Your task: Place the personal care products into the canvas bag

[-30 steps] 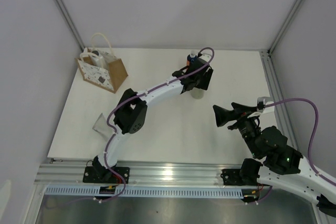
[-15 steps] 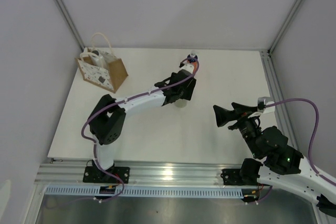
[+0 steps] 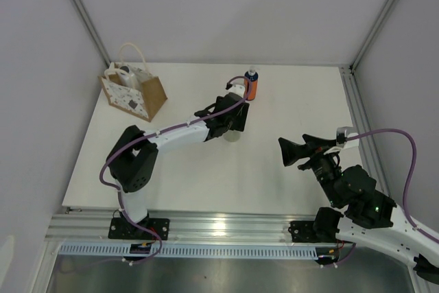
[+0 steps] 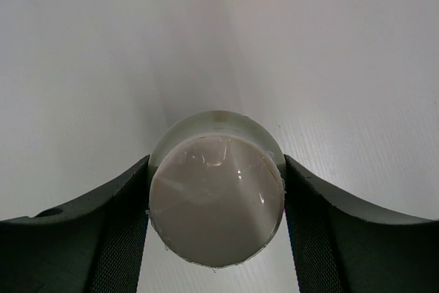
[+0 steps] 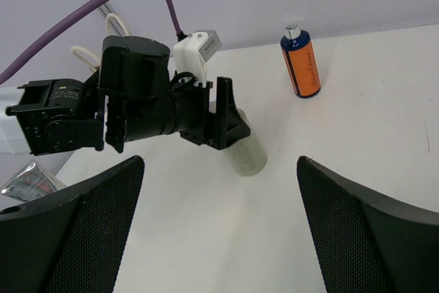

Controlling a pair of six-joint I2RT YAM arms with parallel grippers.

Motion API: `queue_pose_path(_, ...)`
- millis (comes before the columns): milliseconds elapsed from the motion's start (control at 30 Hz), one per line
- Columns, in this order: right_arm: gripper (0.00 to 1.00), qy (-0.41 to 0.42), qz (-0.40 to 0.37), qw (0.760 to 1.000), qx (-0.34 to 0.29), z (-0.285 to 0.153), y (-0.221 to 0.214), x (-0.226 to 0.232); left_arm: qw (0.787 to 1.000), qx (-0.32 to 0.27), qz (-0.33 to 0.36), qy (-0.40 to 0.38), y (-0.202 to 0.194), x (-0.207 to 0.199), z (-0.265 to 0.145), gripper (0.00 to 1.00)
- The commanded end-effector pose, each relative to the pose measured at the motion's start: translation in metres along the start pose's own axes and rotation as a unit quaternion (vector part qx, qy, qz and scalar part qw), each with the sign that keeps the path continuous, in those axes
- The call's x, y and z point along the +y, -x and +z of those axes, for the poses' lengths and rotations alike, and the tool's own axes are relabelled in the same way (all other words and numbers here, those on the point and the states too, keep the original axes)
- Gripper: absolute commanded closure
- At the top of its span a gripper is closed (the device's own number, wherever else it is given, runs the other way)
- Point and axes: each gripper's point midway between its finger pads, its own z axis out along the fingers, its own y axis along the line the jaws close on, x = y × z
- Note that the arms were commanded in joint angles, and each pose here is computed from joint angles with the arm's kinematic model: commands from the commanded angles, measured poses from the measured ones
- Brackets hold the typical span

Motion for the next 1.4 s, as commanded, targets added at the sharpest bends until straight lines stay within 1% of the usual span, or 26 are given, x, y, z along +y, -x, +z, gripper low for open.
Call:
queue_pose_path(0,0.03,0.000,0.020,1.000,-0.016,-0.002,0.012,0.001,0.999,0.025,-0.006,0.020,-0.014,0.014,0.005,0.32)
queue_pose_path(200,0.03,0.003,0.021,1.000,-0.017,-0.003,0.013,0.002,0.999,0.027,-0.012,0.023,-0.014,0.017,0.008,0.25)
queue_pose_path(267,0.03,0.005,0.022,1.000,-0.016,-0.003,0.013,0.002,0.999,0.025,-0.010,0.019,-0.012,0.015,0.008,0.21)
queue_pose_path(333,0.03,0.004,0.022,1.000,-0.017,-0.003,0.014,0.002,0.999,0.028,-0.009,0.019,-0.013,0.015,0.009,0.15)
queue_pose_path(467,0.03,0.003,0.022,1.000,-0.018,-0.003,0.014,0.001,0.999,0.030,-0.006,0.018,-0.013,0.015,0.012,0.17)
queue_pose_path(567,0.03,0.002,0.022,1.000,-0.017,-0.003,0.014,0.001,0.999,0.028,-0.002,0.018,-0.011,0.015,0.014,0.21)
queue_pose_path(633,0.03,0.005,0.022,1.000,-0.017,-0.003,0.013,0.002,1.000,0.020,0.001,0.015,-0.007,0.013,0.014,0.34)
queue_pose_path(667,0.04,0.005,0.023,1.000,-0.017,-0.003,0.013,0.002,1.000,0.016,0.001,0.014,-0.005,0.013,0.014,0.42)
queue_pose_path(700,0.04,0.005,0.022,1.000,-0.017,-0.003,0.013,0.002,1.000,0.013,0.004,0.016,-0.003,0.014,0.014,0.61)
queue_pose_path(767,0.04,0.005,0.022,1.000,-0.016,-0.003,0.013,0.002,1.000,0.007,0.003,0.016,0.003,0.013,0.012,0.74)
queue_pose_path(800,0.03,0.005,0.022,1.000,-0.016,-0.003,0.013,0.002,1.000,0.006,0.003,0.019,0.004,0.015,0.011,0.79)
queue_pose_path(833,0.04,0.008,0.023,1.000,-0.017,-0.003,0.014,0.003,1.000,0.004,0.003,0.019,0.007,0.014,0.011,0.78)
queue_pose_path(900,0.03,0.009,0.022,1.000,-0.014,-0.003,0.012,0.004,0.999,0.021,0.005,0.028,0.001,0.016,0.013,0.41)
queue_pose_path(933,0.03,0.009,0.022,1.000,-0.014,-0.003,0.013,0.004,0.999,0.021,0.005,0.027,0.004,0.014,0.013,0.31)
queue_pose_path(1000,0.04,0.009,0.022,1.000,-0.014,-0.004,0.013,0.003,0.999,0.021,0.008,0.028,0.005,0.014,0.016,0.25)
queue_pose_path(1233,0.03,0.010,0.022,1.000,-0.015,-0.004,0.013,0.004,0.999,0.009,0.001,0.036,0.011,0.017,0.013,0.24)
queue_pose_path(1300,0.03,0.010,0.022,1.000,-0.015,-0.004,0.013,0.004,0.999,0.009,0.003,0.033,0.013,0.015,0.013,0.21)
queue_pose_path(1333,0.03,0.010,0.022,1.000,-0.015,-0.004,0.013,0.004,0.999,0.009,0.003,0.032,0.013,0.015,0.014,0.18)
queue_pose_path(1367,0.03,0.009,0.022,1.000,-0.014,-0.004,0.013,0.004,0.999,0.009,0.005,0.030,0.013,0.014,0.015,0.05)
